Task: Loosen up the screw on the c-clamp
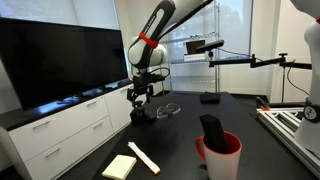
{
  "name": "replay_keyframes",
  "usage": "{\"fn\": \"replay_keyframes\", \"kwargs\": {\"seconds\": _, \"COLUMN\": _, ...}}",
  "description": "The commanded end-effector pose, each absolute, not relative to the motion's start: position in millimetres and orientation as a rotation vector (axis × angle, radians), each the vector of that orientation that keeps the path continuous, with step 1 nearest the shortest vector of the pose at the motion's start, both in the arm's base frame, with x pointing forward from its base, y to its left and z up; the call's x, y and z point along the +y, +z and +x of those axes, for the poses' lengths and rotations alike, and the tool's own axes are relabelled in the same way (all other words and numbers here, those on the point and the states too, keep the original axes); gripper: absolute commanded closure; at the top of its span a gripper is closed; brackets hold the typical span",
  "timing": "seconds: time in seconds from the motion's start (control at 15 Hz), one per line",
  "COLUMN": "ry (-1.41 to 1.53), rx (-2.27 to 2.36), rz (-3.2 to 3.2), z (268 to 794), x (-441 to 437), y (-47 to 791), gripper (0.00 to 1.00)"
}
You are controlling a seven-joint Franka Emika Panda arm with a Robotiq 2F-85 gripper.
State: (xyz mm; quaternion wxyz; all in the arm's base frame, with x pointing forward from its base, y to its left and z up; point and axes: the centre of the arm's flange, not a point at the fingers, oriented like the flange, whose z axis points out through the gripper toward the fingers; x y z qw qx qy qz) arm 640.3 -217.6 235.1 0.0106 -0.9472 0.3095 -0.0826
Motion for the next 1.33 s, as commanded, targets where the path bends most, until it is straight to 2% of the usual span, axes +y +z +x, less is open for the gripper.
{"fn": "replay_keyframes", "kwargs": {"seconds": 0.0, "ry": -0.282, "rx": 0.833, "rz": -2.977, "z": 643, "x": -226, "y": 247, "gripper": 0.0}}
{"fn": "replay_keyframes", "kwargs": {"seconds": 1.27, "ry": -0.337, "rx": 0.452, "rz": -3.049, "z": 677, "x": -253, "y": 233, "gripper": 0.0}}
